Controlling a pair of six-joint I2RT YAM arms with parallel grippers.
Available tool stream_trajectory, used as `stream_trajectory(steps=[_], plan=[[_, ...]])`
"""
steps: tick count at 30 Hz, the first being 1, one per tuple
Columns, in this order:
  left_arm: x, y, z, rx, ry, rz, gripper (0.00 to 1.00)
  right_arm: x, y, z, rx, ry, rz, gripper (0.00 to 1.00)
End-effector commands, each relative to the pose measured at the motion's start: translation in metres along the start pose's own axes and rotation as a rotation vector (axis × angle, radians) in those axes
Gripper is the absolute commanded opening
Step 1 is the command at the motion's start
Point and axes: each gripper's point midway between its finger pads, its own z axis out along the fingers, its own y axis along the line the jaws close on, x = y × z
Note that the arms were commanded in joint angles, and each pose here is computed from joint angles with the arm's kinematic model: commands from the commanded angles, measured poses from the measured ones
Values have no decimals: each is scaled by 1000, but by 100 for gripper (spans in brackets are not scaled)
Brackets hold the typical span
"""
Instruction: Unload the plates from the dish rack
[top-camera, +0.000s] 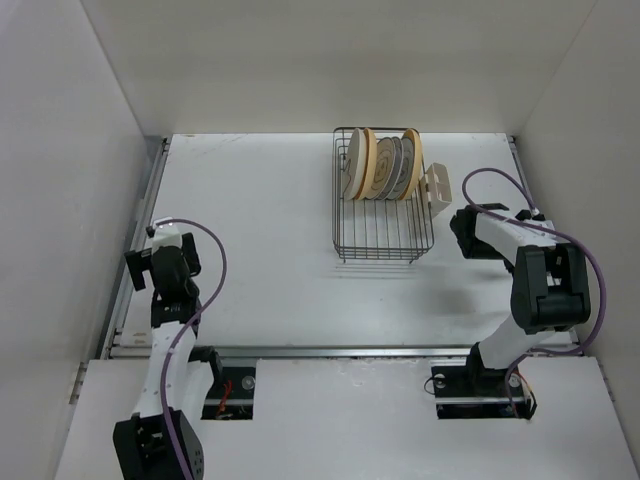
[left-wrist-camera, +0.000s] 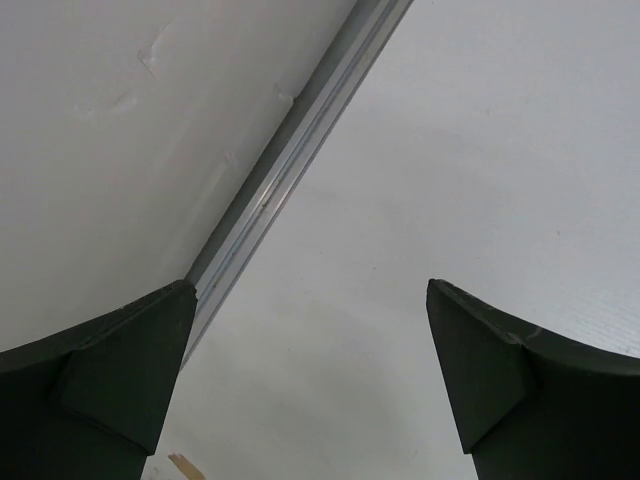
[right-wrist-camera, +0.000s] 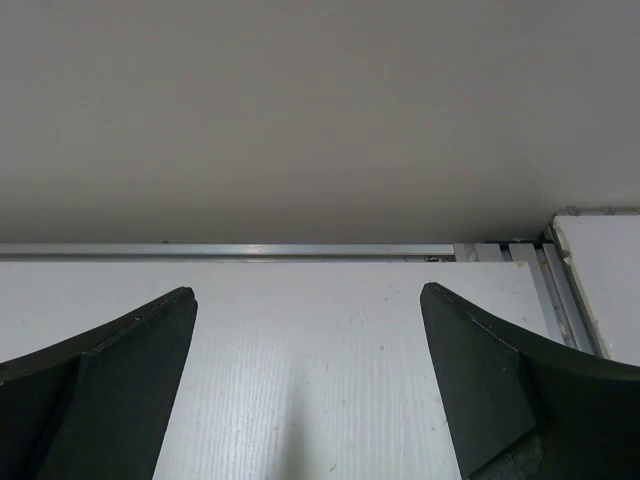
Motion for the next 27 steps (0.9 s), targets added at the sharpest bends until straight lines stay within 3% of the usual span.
stream_trajectory(steps=[1, 8, 12, 13, 14, 15, 16, 18, 19, 21, 22, 23, 24, 25, 26, 27], plan=[[-16, 4, -2, -25, -72, -17, 100, -35, 15, 5, -65, -149, 32, 99], [-16, 4, -4, -37, -80, -7, 100, -47, 15, 4, -62, -150, 37, 99], [-31, 1, -8, 7, -105, 25, 100, -107, 30, -9, -82, -179, 59, 99], [-24, -2, -12, 49, -45, 80, 100, -118, 36, -15, -97, -188, 48, 99], [-59, -12, -20, 151, -96, 122, 100, -129, 42, -21, -109, -187, 55, 99], [-67, -20, -26, 230, -88, 178, 100, -139, 51, -29, -129, -184, 81, 99], [-54, -31, -37, 345, -7, 282, 100, -155, 73, -47, -173, -145, 135, 99], [-87, -49, -56, 522, -64, 356, 100, -170, 92, -67, -208, -116, 25, 99], [-89, -53, -57, 555, -36, 363, 100, -194, 108, -87, -256, -77, 69, 99], [-90, -61, -67, 637, 25, 357, 100, -187, 138, -109, -297, -75, -134, 99], [-105, -63, -68, 662, 30, 356, 100, -185, 160, -123, -344, -26, -121, 99], [-112, -68, -70, 712, 61, 370, 100, -175, 205, -152, -530, 78, -221, 99], [-106, -68, -73, 720, 89, 374, 100, -173, 199, -148, -538, 33, -400, 99], [-128, -68, -76, 737, 61, 367, 100, -167, 221, -168, -704, 94, -391, 99], [-127, -73, -68, 750, 107, 373, 100, -150, 253, -200, -963, 203, -340, 99], [-129, -74, -67, 756, 144, 360, 100, -162, 255, -212, -1064, 233, -278, 99]])
